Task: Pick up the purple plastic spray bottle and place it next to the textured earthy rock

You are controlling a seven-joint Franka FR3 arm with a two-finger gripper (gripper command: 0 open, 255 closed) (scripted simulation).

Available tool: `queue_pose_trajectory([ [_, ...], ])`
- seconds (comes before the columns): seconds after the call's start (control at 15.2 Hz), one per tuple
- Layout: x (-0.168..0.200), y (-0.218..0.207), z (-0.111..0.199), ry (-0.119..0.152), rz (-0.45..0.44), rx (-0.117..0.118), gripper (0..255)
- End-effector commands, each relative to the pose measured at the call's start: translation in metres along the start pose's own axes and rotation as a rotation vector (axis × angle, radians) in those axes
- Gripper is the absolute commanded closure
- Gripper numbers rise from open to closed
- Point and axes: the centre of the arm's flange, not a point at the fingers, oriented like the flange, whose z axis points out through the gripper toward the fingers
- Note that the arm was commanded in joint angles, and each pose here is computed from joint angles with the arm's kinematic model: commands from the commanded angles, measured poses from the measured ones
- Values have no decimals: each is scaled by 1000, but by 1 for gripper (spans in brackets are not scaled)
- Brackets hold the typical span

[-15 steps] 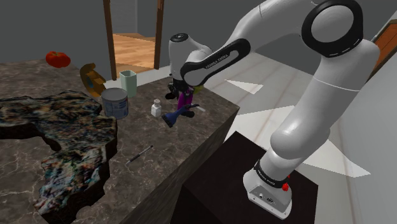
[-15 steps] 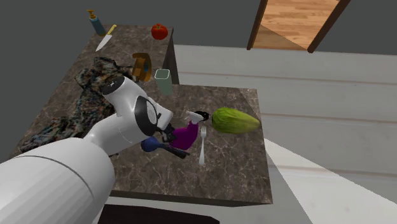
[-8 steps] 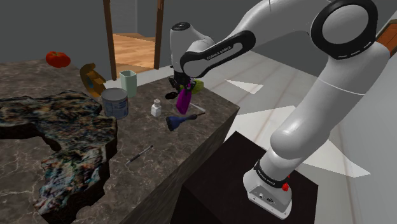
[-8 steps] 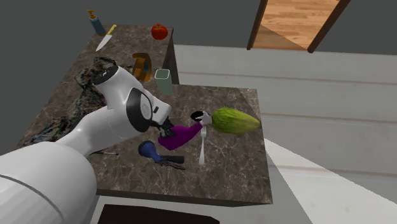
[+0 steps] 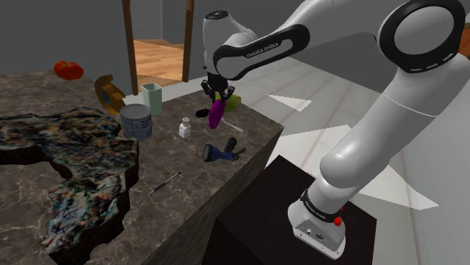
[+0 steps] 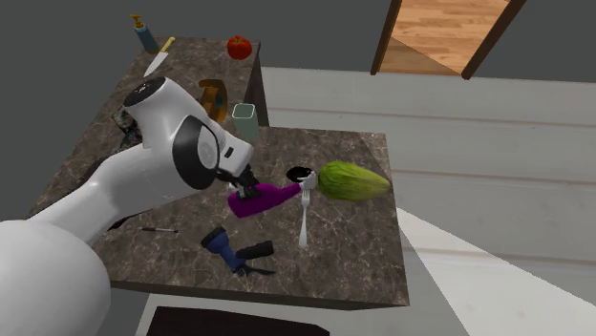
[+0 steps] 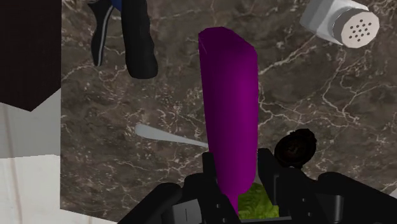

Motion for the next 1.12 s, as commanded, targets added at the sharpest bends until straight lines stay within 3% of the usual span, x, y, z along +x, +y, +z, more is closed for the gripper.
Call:
queue_pose_trajectory([
  [0.0,4,0,-10,0,0,0,255],
  [1.06,30,7,-90,0,0,0,255],
])
